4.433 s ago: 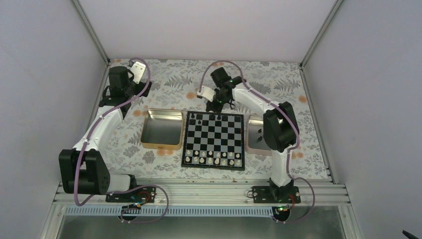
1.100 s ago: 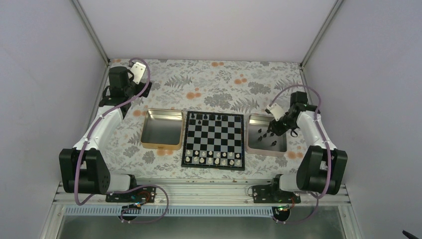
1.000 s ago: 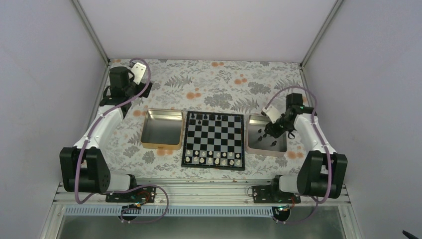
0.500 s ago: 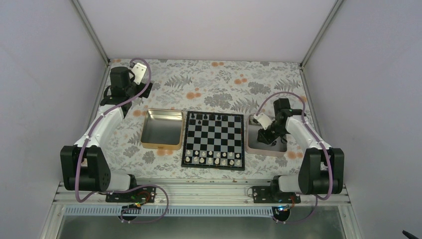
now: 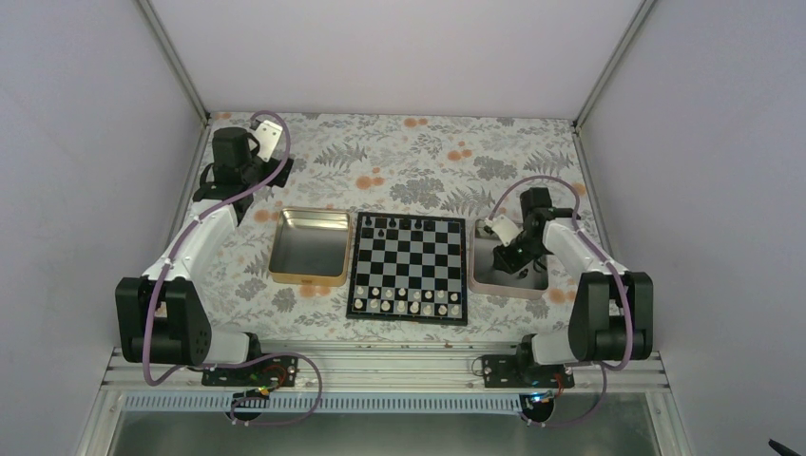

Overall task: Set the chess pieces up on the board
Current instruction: Pick up the chess piece from the storage box.

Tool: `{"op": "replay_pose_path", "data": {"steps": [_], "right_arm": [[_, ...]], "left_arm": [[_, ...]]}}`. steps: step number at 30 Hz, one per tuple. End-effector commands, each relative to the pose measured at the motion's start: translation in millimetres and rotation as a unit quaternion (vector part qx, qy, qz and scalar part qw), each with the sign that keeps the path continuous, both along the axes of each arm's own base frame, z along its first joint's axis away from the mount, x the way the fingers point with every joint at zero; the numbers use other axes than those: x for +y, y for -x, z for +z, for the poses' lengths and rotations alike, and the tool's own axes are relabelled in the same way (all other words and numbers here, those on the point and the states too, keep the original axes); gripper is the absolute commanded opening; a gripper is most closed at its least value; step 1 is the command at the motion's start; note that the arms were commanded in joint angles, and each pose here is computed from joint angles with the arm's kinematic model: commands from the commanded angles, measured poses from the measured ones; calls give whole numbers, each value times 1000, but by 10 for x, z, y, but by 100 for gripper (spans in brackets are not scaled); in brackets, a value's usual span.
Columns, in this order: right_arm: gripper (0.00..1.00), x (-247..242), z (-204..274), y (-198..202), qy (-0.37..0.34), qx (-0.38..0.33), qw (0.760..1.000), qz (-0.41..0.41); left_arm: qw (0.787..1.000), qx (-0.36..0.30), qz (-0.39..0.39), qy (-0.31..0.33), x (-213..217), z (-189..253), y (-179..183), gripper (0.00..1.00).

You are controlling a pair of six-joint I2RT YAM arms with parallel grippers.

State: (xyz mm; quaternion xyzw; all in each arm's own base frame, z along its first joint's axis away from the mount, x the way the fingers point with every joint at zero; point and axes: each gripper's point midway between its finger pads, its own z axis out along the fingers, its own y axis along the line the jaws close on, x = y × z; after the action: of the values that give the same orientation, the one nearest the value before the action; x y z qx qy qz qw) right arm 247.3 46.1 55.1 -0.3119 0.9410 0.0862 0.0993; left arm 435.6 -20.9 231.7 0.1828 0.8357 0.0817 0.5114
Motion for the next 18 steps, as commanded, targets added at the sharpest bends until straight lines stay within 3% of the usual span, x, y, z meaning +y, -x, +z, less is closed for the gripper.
{"op": "replay_pose_path", "data": {"steps": [1, 18], "right_arm": [[25, 12, -5, -112, 3, -5, 1000, -8], [25, -10, -75, -219, 12, -2, 1000, -5]], "left_arm": [[1000, -7, -3, 8, -44, 44, -15, 100], [1000, -5, -10, 8, -76, 31, 1, 100]]}}
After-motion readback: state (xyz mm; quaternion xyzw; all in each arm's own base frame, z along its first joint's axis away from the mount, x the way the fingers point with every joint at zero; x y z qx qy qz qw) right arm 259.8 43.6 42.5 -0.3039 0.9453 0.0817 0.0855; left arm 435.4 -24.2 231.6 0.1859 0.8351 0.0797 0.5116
